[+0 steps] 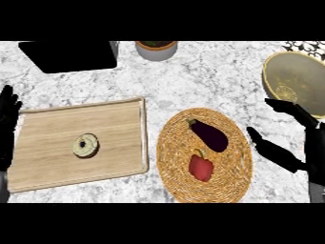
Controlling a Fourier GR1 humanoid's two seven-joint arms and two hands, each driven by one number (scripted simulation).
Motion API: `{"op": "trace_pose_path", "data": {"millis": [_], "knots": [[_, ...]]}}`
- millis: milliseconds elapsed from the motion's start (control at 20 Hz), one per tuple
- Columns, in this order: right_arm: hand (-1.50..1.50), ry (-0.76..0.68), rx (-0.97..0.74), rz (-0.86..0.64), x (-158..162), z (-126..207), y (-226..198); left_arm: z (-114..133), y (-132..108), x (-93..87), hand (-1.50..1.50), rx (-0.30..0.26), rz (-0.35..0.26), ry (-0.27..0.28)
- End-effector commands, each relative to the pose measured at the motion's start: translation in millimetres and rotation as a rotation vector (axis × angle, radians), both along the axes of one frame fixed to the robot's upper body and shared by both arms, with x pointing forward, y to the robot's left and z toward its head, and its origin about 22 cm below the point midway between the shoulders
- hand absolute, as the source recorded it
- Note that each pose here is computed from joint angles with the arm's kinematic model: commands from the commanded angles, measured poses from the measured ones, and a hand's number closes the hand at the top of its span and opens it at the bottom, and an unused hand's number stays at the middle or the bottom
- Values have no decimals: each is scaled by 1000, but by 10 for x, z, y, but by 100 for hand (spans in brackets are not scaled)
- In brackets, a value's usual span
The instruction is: Pick the bell pepper from the placemat and place it in the bowl
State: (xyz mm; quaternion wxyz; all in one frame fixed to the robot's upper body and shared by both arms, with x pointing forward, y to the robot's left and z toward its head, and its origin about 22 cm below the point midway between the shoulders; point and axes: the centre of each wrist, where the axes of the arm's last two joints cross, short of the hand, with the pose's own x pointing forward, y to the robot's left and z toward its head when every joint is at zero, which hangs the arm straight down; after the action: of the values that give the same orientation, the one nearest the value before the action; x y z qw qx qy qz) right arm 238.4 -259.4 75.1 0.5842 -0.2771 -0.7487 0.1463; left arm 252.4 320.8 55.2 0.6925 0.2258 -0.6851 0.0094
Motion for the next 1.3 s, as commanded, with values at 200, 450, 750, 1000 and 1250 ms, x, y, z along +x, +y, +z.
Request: {"op": "trace_pose_path", "data": {"millis": [200,450,750,1000,1250], "knots": [[-150,20,-167,-356,-925,-564,141,59,61,-60,0,-31,-32,8],[-150,39,-199,-471,-1513,-545,489,49,46,-17,0,-32,-51,16],[-150,43,-236,-586,-1698,-77,862,137,-77,163,0,-61,-144,-3],[-150,144,-314,-590,-1661,318,942,131,-215,190,0,-53,-158,-14],[-150,399,-401,-525,-1693,527,959,117,-120,270,0,-48,-187,-18]]}}
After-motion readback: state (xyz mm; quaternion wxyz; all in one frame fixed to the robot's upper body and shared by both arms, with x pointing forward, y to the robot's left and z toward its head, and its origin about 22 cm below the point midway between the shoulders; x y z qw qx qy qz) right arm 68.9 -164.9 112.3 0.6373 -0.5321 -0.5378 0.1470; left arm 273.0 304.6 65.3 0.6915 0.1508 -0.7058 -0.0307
